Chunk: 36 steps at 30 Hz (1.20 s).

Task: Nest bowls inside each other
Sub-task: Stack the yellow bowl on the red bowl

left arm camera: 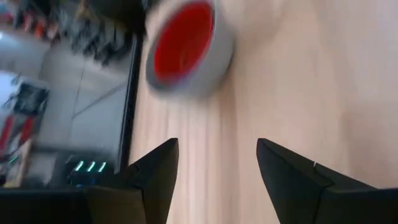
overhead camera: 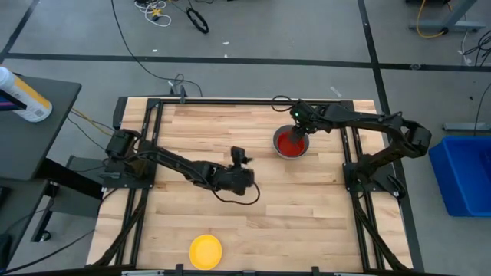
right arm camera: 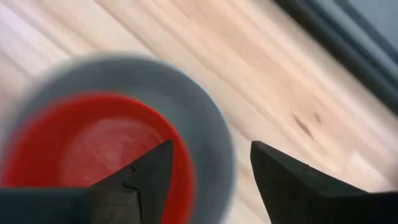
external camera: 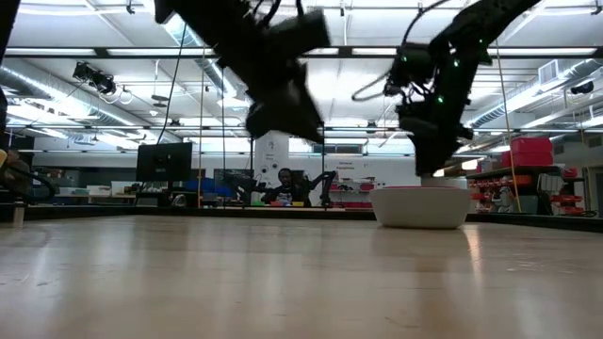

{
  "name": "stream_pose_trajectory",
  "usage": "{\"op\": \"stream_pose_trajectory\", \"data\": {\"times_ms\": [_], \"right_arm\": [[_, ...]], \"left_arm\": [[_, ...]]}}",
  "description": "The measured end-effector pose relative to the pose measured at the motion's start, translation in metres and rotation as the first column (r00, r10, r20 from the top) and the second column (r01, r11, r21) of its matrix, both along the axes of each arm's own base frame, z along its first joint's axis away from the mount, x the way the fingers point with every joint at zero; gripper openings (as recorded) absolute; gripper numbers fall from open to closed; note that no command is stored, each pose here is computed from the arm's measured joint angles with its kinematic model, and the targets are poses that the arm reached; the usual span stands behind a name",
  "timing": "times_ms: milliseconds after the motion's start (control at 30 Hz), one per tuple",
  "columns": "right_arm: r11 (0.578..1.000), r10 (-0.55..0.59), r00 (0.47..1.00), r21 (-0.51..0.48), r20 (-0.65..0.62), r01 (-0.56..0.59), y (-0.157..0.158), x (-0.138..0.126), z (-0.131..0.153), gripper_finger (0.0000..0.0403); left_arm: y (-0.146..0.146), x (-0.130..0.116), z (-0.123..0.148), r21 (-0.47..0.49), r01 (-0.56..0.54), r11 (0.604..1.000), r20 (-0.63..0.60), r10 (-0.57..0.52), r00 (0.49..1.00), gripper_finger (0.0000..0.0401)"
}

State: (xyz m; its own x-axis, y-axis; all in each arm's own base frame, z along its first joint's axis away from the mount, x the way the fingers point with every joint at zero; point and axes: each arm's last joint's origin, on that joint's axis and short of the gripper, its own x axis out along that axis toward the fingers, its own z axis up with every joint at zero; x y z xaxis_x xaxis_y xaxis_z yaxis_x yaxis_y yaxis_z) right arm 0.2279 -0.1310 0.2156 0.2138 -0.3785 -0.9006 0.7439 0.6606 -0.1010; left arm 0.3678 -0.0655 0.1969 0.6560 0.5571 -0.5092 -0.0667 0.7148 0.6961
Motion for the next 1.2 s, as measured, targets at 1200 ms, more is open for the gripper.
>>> {"op": "stream_pose_trajectory", "data": {"times_ms": [1200], "right_arm": [[0.921, 0.375, 0.851, -0.047, 0.367, -0.386, 0.176, 0.062, 0.060, 0.0203]], "left_arm": [[-0.159, -0.134, 0.012, -0.731, 0.042, 0.681, -0.179, -0.251, 0.951, 0.0224]]}}
